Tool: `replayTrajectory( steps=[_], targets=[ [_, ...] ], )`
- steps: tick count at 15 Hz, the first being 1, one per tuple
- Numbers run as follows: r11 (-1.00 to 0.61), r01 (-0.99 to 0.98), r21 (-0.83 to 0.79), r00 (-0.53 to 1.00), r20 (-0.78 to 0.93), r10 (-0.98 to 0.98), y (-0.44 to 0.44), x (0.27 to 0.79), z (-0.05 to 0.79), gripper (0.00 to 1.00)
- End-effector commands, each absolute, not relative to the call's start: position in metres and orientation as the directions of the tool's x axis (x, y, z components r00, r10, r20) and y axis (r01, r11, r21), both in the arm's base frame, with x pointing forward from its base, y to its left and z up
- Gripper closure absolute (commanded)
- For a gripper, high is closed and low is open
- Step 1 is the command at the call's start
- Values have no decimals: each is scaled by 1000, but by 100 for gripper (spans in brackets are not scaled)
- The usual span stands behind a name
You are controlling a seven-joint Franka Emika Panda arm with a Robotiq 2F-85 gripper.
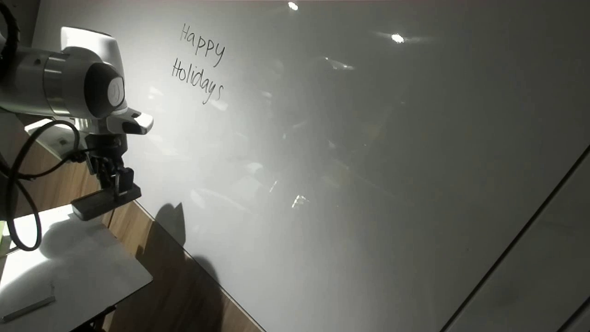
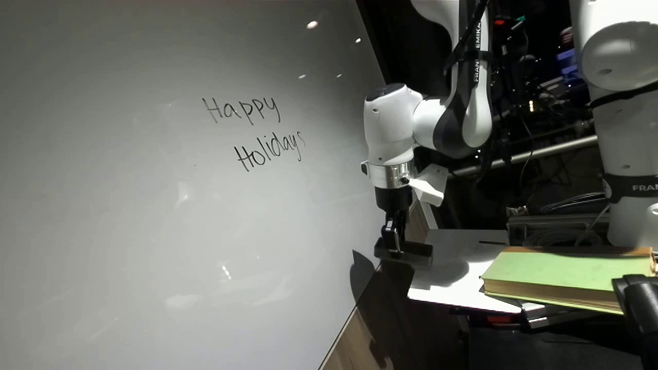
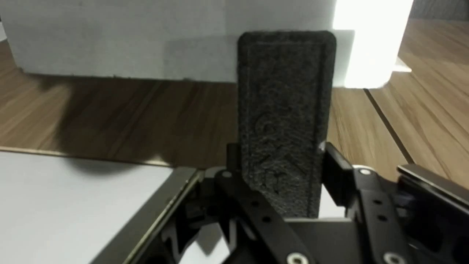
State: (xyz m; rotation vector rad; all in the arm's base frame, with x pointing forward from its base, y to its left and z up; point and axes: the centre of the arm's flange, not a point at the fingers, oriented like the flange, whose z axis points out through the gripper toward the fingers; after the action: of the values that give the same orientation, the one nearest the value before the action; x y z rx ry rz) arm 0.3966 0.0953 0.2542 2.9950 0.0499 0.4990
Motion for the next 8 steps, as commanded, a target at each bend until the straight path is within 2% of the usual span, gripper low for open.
replayTrajectory(
  steps=[1, 8],
  targets=[
    [-997, -6, 80, 899, 438, 30, 82, 357, 324, 70],
    [-998, -45, 33, 774, 633, -14, 100, 359, 400, 70]
  ],
)
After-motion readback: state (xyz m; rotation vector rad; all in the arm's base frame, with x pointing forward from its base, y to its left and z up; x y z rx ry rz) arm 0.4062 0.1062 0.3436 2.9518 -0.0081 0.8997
